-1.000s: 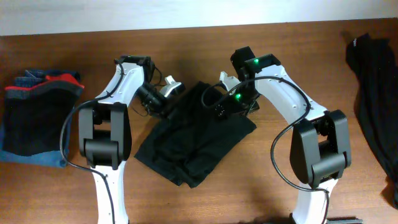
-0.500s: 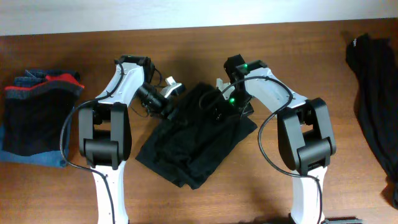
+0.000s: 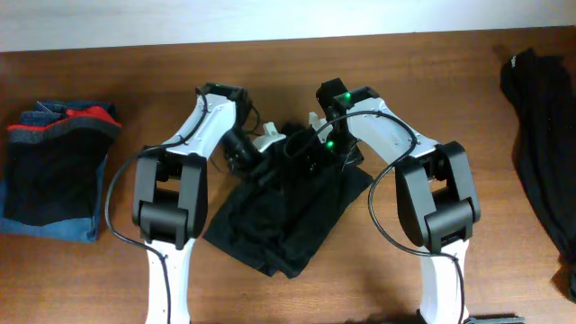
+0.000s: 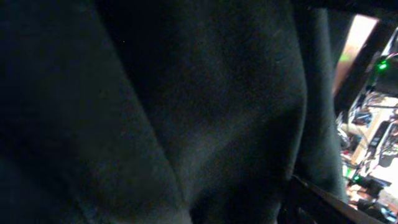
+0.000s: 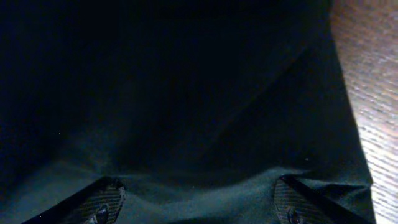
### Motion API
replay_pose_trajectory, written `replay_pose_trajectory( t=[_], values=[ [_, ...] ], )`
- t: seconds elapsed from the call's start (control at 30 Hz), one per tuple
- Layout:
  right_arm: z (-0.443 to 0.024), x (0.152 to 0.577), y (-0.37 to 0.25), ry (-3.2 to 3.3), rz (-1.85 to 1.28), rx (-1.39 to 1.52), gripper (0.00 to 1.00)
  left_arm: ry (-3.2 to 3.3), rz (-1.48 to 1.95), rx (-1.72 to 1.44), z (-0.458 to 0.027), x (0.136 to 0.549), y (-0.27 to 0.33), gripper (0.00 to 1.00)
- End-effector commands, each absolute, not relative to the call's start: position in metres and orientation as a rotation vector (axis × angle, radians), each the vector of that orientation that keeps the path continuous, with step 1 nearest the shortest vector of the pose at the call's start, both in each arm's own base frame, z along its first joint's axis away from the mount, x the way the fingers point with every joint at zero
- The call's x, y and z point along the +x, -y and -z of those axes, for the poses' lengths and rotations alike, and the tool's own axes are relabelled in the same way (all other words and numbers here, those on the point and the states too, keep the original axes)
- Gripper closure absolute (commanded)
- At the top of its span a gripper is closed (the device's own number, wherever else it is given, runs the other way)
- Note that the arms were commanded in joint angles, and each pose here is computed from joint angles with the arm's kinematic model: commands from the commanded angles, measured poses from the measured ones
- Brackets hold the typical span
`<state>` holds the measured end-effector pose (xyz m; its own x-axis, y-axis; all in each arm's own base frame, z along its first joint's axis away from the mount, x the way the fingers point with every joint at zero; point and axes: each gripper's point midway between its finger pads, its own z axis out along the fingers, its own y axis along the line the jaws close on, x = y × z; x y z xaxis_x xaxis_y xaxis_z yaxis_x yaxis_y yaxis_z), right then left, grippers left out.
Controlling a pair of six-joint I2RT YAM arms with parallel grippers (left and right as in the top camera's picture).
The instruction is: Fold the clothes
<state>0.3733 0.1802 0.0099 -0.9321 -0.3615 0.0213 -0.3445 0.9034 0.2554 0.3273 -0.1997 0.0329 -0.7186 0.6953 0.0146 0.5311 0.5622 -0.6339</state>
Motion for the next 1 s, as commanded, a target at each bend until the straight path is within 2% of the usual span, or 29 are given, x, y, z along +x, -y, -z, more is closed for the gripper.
replay_pose_trajectory(
  t=[0.0,0.13,0.2,0.27,0.33,0.37,0.4,0.47,0.7,0.87,0.97],
  values=[
    [0.019,0.372,-0.192,2.955,0.4,0.6,0.17,2.491,-0.946,-1.052,-0.03,0.319,0.214,0.14],
    [0.014,0.378,-0.195,2.972,0.407,0.608,0.17,2.48,-0.944,-1.041,-0.025,0.315,0.213,0.15],
    [0.011,0.381,-0.196,2.98,0.41,0.611,0.17,2.473,-0.942,-1.033,-0.02,0.311,0.212,0.22],
    [0.008,0.383,-0.197,2.985,0.412,0.613,0.16,2.467,-0.941,-1.026,-0.013,0.307,0.21,0.36],
    [0.005,0.385,-0.197,2.99,0.414,0.616,0.16,2.465,-0.94,-1.024,-0.01,0.305,0.21,0.65],
    [0.004,0.386,-0.198,2.992,0.415,0.617,0.17,2.468,-0.941,-1.027,-0.01,0.306,0.21,0.84],
    [0.004,0.386,-0.198,2.991,0.415,0.616,0.17,2.47,-0.941,-1.029,-0.01,0.306,0.21,0.92],
    [0.004,0.384,-0.197,2.984,0.412,0.614,0.17,2.471,-0.941,-1.03,-0.01,0.306,0.21,0.99],
    [-0.029,0.394,-0.193,2.997,0.368,0.61,0.17,2.468,-0.929,-1.001,-0.011,0.305,0.208,0.99],
    [-0.095,0.423,-0.176,3.1,0.286,0.593,0.17,2.558,-0.754,-0.893,-0.01,0.32,0.184,0.99],
    [-0.156,0.447,-0.159,3.232,0.312,0.553,0.16,2.67,-0.678,-0.838,-0.024,0.343,0.162,0.99]
  ],
)
